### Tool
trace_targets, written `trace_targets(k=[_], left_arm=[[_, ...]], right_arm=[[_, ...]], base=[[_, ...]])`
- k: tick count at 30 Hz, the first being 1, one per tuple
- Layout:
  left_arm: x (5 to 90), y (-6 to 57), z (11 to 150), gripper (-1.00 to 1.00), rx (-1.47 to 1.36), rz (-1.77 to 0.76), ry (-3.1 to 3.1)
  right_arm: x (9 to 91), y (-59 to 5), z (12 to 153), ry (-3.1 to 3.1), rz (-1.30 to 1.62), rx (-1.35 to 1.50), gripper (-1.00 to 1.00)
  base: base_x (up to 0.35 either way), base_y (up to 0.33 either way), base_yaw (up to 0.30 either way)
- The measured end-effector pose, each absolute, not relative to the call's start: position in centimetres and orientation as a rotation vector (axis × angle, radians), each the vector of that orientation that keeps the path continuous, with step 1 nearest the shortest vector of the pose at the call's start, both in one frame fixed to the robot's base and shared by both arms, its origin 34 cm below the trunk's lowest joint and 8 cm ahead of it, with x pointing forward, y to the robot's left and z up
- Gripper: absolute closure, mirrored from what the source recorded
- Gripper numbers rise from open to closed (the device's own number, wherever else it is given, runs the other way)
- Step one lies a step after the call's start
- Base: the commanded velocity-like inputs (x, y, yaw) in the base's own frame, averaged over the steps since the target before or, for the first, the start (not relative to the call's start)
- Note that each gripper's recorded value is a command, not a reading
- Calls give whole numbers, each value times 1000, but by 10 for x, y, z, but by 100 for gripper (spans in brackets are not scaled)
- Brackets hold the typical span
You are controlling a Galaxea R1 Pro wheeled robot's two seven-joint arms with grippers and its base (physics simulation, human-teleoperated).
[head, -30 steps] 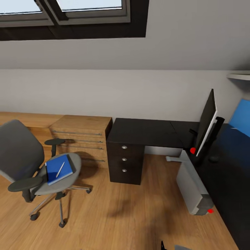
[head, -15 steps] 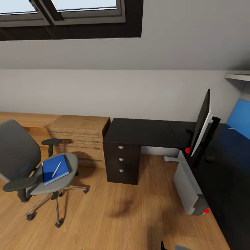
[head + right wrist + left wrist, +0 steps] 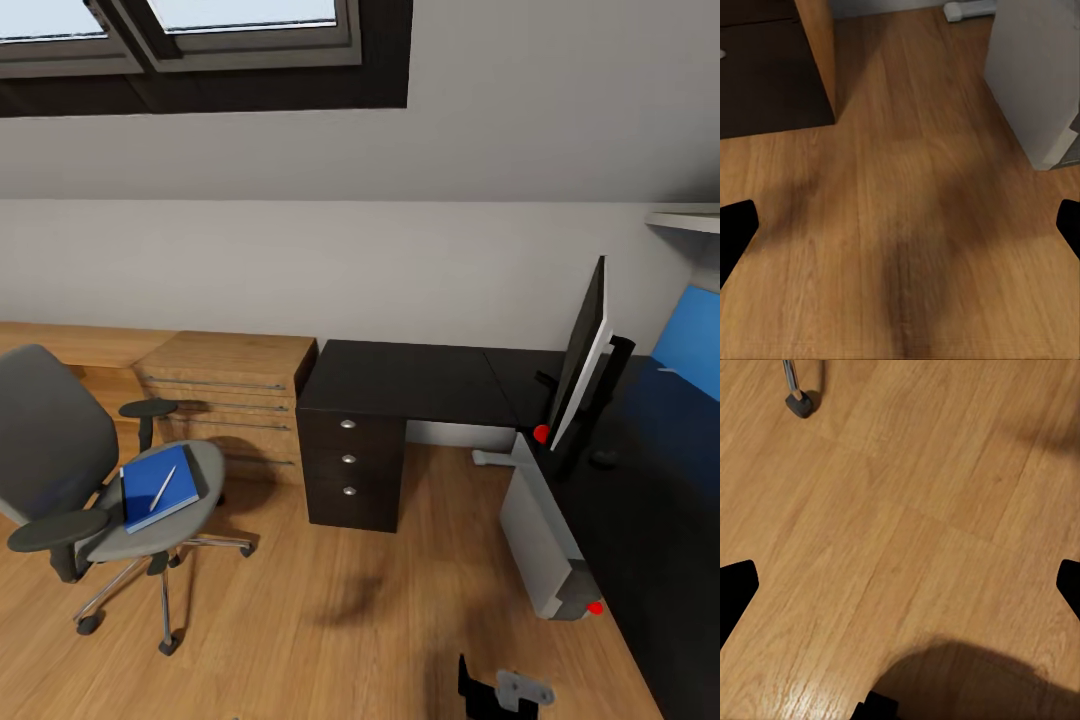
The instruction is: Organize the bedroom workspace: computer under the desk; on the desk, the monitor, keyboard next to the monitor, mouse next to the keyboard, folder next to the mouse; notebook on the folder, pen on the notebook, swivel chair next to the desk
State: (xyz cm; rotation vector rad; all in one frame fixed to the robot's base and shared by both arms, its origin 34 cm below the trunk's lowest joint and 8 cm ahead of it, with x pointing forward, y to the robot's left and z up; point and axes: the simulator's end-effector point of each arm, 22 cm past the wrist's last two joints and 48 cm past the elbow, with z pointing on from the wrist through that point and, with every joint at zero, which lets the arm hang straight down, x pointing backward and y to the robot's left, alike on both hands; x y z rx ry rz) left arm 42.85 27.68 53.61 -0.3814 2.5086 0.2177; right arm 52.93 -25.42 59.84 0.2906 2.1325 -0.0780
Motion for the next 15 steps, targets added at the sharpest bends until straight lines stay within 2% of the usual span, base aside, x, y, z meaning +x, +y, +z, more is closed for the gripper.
trace_targets(k=[15], left_arm=[[429, 277, 536, -100, -381, 218, 2508]], right_arm=[[558, -251, 621, 2052, -54, 264, -100]], base=[[0, 0, 0]])
